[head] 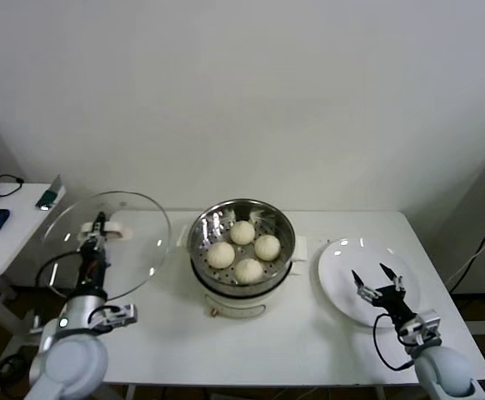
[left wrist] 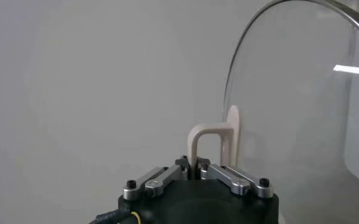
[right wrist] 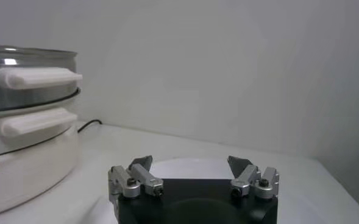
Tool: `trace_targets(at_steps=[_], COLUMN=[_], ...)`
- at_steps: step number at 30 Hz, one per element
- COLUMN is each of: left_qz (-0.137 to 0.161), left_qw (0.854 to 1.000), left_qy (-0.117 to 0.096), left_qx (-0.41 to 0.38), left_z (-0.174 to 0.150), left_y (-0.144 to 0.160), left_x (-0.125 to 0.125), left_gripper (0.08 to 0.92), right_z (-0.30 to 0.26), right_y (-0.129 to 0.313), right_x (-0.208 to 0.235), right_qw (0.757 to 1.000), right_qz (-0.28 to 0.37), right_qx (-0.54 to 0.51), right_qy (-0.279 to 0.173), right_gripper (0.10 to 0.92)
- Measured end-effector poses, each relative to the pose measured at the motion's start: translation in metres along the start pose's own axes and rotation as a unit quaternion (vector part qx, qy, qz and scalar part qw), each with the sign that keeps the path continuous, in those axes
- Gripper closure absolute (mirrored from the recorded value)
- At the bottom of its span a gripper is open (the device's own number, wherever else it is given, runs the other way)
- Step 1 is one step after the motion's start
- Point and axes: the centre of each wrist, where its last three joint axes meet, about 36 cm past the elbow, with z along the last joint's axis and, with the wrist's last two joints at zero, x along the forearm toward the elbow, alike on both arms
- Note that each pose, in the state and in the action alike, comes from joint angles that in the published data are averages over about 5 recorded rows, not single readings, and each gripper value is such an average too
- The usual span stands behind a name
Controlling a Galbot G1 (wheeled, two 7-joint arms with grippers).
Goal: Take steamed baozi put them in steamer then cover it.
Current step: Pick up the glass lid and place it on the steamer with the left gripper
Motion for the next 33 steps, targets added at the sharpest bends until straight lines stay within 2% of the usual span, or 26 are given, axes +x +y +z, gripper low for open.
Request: trace_targets(at_steps=[15, 26, 33], left_qz=[0.037, 0.049, 0.062], left_qw=[0.997, 0.993, 0.990], left_qy=[-0.041, -0.091, -0.111], left_qx=[0.047, 0.062, 0.069], left_z=[-0.103, -0.173, -0.209], left_y=[0.022, 0.029, 0.026], left_x=[-0.003, -0.011, -0.011], left_gripper=[0.852, 0.852, 0.852], right_z=[0.013, 0.018, 0.017], right_y=[-0.003, -0.018, -0.027], right_x=[-0.003, 0.005, 0.010], right_qw=[1.000, 1.000, 0.999], right_qz=[0.006, 0.022, 0.032], right_qx=[0.011, 0.015, 0.018], right_qy=[0.011, 0.015, 0.012], right_gripper=[0.200, 0.200, 0.200])
